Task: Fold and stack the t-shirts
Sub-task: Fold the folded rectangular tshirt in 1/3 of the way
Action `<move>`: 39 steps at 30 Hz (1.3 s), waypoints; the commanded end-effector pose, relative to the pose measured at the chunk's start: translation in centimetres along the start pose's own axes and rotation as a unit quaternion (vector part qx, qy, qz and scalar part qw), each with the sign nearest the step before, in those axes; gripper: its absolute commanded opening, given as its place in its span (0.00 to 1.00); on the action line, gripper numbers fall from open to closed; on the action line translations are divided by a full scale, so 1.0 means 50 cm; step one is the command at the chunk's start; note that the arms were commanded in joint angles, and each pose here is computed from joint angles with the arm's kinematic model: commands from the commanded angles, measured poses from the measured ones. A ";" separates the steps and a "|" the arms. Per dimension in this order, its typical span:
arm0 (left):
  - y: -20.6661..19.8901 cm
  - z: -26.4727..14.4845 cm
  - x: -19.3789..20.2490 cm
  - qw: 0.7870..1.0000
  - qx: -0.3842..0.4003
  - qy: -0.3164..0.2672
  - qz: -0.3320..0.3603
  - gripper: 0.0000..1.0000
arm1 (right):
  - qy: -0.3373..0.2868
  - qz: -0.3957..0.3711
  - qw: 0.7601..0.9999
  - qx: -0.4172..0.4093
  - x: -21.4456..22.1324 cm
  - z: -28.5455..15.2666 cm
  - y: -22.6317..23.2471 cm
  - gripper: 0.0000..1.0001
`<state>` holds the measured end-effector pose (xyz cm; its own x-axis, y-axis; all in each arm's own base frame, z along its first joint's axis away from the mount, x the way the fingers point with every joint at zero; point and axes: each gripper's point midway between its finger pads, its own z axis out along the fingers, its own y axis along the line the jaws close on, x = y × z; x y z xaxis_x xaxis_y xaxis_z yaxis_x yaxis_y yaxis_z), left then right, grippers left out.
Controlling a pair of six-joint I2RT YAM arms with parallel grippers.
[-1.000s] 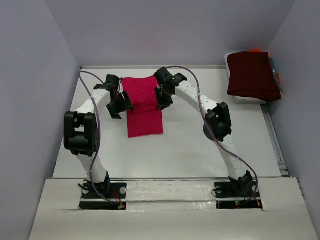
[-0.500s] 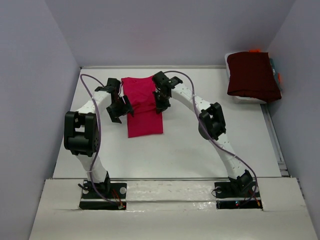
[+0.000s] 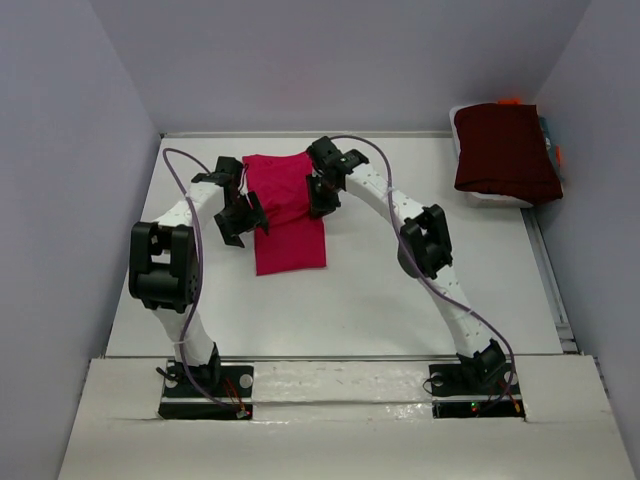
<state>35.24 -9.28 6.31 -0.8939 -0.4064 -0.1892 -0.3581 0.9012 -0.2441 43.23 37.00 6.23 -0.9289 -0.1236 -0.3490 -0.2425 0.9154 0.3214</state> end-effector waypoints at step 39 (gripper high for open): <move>-0.040 0.076 -0.194 0.994 -0.097 -0.056 0.012 0.78 | -0.037 0.025 0.998 -0.033 -0.035 -0.095 -0.037 0.50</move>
<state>44.72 -9.88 3.85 -0.8935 -0.3708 -0.2532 -0.3556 0.9287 -0.1053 43.87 33.47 5.19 -0.9528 -0.0403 -0.3010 -0.1566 0.9145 0.3731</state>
